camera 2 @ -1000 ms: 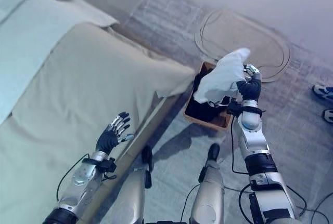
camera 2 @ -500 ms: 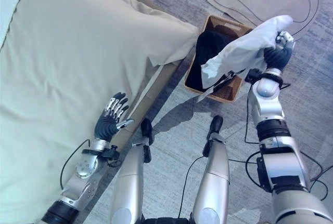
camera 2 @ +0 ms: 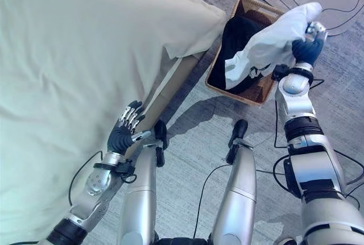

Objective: Pick up clothes into the bucket

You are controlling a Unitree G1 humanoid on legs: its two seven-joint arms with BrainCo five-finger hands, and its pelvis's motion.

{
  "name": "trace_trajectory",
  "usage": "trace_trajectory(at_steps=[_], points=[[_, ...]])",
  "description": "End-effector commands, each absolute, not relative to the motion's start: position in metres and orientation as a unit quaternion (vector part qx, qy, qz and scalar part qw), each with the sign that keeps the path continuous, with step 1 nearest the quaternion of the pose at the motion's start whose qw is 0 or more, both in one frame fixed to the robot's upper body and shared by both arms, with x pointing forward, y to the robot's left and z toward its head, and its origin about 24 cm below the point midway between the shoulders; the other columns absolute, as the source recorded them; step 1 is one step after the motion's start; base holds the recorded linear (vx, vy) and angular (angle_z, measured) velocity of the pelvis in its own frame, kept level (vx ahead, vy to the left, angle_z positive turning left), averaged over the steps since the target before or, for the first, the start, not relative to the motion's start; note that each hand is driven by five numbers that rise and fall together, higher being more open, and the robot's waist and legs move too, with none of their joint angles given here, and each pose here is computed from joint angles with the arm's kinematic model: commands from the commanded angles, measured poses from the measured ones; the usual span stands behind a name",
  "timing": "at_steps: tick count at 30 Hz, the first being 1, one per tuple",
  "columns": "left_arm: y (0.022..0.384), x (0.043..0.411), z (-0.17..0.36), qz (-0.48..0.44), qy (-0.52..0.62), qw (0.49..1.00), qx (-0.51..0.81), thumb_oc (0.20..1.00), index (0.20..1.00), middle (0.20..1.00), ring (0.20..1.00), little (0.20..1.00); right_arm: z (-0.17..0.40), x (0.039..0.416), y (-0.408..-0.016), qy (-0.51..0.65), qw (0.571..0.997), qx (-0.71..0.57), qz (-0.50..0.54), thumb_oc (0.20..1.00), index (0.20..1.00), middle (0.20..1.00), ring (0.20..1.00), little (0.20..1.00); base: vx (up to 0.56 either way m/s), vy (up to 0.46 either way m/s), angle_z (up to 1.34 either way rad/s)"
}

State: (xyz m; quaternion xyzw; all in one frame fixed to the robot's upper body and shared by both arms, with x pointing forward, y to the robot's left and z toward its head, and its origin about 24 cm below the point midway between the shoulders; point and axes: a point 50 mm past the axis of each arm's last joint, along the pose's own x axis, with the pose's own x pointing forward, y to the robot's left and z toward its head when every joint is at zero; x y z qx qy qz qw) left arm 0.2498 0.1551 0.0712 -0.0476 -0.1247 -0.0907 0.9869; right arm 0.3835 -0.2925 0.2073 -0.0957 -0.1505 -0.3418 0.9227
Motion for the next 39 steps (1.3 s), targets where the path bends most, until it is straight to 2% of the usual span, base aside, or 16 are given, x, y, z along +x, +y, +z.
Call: trace_trajectory(at_steps=[1,6,18,19,21,39], points=[[0.148,0.240,0.090,-0.114,-0.176,0.976,-0.061,1.000,1.000,1.000,1.000,1.000,0.219,0.384,-0.305,-0.139,0.915,-0.164,-0.342,0.200,0.200,0.200,0.200,0.200,0.00,0.000,0.00],[0.146,0.241,0.091,-0.119,-0.178,0.975,-0.058,1.000,1.000,1.000,1.000,1.000,0.218,0.383,-0.315,-0.109,0.908,-0.192,-0.356,0.200,0.200,0.200,0.200,0.200,0.02,0.024,0.02],[0.146,0.244,0.097,-0.120,-0.188,0.973,-0.062,1.000,1.000,1.000,1.000,1.000,0.240,0.381,-0.317,-0.146,0.898,-0.192,-0.369,0.200,0.200,0.200,0.200,0.200,0.00,0.001,0.00],[0.147,0.243,0.096,-0.121,-0.186,0.973,-0.059,1.000,1.000,1.000,1.000,1.000,0.242,0.381,-0.317,-0.149,0.896,-0.196,-0.369,0.247,0.247,0.247,0.247,0.247,0.00,0.000,0.00],[0.148,0.244,0.096,-0.119,-0.185,0.974,-0.058,1.000,1.000,1.000,1.000,1.000,0.242,0.381,-0.317,-0.149,0.896,-0.201,-0.368,1.000,1.000,1.000,1.000,1.000,0.00,0.000,0.00],[0.150,0.251,0.098,-0.116,-0.188,0.973,-0.061,1.000,1.000,1.000,1.000,1.000,0.212,0.386,-0.305,-0.111,0.908,-0.200,-0.350,1.000,1.000,1.000,1.000,1.000,-0.01,0.000,0.00]])
